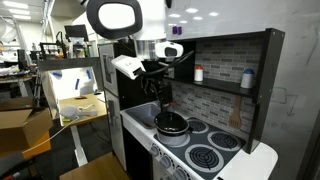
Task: Take the lid off the pot and put it on the stove
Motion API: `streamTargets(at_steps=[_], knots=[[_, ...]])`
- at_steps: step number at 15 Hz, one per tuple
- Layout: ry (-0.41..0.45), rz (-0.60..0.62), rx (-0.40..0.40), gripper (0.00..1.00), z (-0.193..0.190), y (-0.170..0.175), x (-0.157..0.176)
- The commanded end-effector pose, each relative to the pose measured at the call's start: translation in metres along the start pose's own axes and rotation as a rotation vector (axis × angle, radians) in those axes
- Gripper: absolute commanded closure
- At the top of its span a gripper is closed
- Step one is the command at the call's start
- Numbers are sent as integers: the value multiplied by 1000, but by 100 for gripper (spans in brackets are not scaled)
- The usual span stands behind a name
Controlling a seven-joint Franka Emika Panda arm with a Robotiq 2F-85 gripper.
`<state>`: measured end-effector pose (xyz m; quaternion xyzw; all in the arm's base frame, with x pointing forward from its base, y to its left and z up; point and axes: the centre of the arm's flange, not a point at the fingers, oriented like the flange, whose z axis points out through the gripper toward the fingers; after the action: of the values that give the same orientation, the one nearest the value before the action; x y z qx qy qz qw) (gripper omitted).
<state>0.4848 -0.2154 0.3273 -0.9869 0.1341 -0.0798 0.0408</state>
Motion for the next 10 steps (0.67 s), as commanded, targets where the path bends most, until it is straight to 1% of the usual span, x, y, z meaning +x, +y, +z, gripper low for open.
streamTargets(at_steps=[1,5,10], knots=[[36,-38,89,0,9,9,11],[40,-57,137,0,14,15,18],[15,-89,153,0,20,25,33]])
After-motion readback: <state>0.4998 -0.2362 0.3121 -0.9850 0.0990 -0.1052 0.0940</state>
